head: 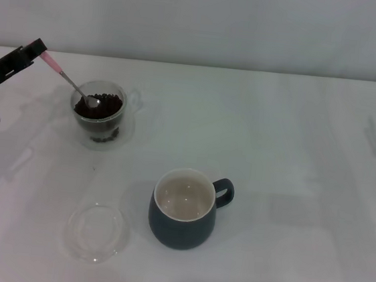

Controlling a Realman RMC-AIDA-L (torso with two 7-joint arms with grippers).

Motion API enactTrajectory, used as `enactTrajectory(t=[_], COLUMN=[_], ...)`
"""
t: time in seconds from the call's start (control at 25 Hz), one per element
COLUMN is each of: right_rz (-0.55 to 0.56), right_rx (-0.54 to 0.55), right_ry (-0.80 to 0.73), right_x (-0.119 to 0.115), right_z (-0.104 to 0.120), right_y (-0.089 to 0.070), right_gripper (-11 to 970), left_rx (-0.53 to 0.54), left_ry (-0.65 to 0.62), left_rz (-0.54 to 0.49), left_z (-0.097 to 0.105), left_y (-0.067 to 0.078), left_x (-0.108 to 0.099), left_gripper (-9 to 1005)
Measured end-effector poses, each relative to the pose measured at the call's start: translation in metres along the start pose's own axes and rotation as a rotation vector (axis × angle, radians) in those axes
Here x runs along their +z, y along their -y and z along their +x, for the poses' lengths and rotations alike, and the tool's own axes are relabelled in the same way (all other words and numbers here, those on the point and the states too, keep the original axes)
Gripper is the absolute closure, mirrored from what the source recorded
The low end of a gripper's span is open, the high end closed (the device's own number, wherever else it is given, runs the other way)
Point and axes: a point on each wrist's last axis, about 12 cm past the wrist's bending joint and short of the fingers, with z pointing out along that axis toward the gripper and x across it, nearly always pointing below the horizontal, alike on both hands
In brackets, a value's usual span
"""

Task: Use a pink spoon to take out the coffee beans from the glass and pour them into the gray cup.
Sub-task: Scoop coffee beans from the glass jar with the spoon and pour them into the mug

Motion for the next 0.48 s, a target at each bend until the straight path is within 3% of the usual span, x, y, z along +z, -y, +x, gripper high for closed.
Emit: enactTrajectory(t=[0.48], right_rz=[0.021], right_rx=[0.0], right_ry=[-0.016], right_x=[-0.004], right_z=[0.003], right_y=[0.005], right_gripper=[102], left_rx=[-0.213], left_ry=[-0.027], left_rz=[-0.028], left_z=[0.011], left_y=[-0.003], left_x=[-0.001], left_gripper=[869])
